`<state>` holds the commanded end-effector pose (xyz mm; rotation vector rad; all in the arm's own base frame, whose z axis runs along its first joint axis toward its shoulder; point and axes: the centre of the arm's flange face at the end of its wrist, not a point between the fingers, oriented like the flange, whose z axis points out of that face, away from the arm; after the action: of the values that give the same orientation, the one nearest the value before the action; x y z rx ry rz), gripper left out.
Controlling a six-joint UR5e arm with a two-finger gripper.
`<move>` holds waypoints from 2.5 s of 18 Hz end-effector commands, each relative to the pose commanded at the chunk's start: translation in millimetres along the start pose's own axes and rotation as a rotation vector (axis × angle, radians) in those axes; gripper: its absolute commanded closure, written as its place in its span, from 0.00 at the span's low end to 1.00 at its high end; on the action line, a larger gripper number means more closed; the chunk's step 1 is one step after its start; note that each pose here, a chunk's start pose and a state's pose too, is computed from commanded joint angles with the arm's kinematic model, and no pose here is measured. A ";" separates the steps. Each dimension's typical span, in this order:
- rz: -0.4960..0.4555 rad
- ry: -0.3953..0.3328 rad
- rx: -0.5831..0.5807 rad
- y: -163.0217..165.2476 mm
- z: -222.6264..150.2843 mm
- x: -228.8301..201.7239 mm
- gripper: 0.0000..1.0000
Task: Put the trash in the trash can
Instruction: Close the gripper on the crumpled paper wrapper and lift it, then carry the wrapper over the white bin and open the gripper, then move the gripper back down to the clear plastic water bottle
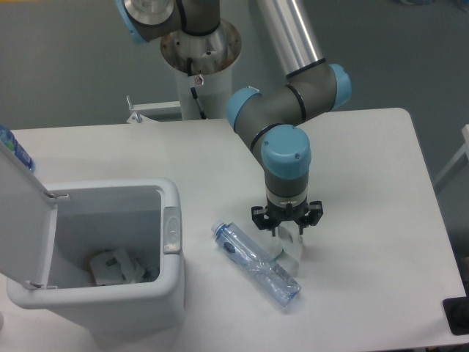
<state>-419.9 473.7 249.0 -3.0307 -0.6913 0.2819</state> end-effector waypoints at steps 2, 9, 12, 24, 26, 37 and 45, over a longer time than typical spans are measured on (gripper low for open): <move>-0.001 -0.005 0.008 -1.8 -4.5 -5.9 1.00; -0.039 0.008 0.131 3.9 -61.7 -45.4 1.00; -0.098 0.057 0.353 -6.0 -150.5 -79.6 1.00; -0.235 0.387 0.622 -14.0 -313.0 65.2 1.00; -0.172 0.410 0.639 -10.4 -331.6 103.2 1.00; -0.055 0.468 0.605 -0.3 -332.8 192.2 0.04; -0.349 0.408 0.570 9.2 -298.0 61.5 0.00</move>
<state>-308.0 498.1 531.1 -2.2795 -0.8926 -0.1291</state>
